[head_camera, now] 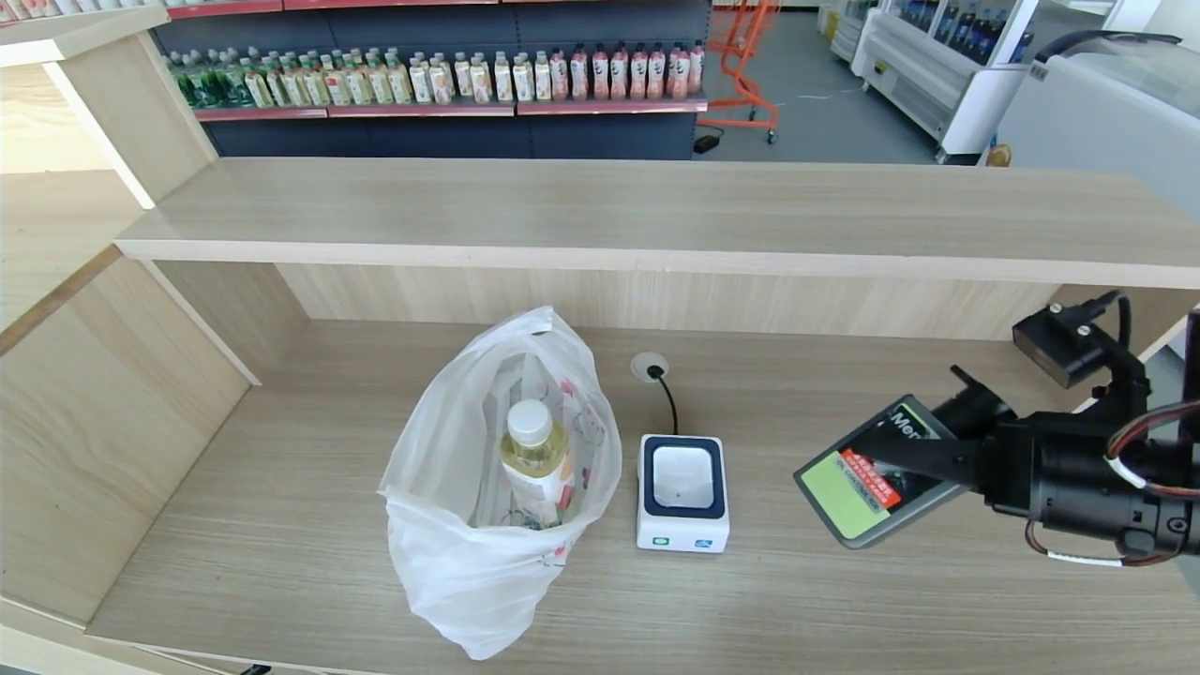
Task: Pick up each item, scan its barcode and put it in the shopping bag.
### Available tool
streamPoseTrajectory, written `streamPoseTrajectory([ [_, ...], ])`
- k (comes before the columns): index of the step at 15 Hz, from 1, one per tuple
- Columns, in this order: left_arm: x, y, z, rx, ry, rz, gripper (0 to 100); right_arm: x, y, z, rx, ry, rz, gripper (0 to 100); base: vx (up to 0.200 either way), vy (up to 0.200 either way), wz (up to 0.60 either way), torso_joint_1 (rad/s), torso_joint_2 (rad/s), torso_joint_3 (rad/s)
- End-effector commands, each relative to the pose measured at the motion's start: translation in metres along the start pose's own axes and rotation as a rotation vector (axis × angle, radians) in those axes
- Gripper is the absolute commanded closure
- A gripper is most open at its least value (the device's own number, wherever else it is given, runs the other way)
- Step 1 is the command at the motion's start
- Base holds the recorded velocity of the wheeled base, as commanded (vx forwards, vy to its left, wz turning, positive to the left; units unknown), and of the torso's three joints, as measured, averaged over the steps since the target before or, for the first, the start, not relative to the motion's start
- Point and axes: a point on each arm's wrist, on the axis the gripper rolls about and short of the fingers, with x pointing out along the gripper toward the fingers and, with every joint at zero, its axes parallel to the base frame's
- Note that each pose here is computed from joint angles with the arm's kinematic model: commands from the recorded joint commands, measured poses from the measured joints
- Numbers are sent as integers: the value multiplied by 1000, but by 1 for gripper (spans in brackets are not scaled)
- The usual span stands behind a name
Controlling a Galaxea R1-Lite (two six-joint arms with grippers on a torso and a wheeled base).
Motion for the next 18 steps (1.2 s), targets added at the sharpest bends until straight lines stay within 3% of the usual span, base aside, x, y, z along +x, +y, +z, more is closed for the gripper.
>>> streamPoseTrajectory([
  [1, 0, 0, 0, -1, 1, 0, 0, 24, -5, -6, -52, 64, 18, 100, 0, 0, 0, 0, 0, 0],
  [4, 0, 0, 0, 1, 1, 0, 0, 44, -22, -13, -198, 120, -28, 100, 0, 0, 0, 0, 0, 0],
  [9, 0, 0, 0, 1, 1, 0, 0, 81, -44, -15, -237, 80, -7, 100, 0, 0, 0, 0, 0, 0],
  [18, 0, 0, 0, 0, 0, 0, 0, 136, -43, -24, -277, 113, 76, 100, 0, 0, 0, 0, 0, 0],
])
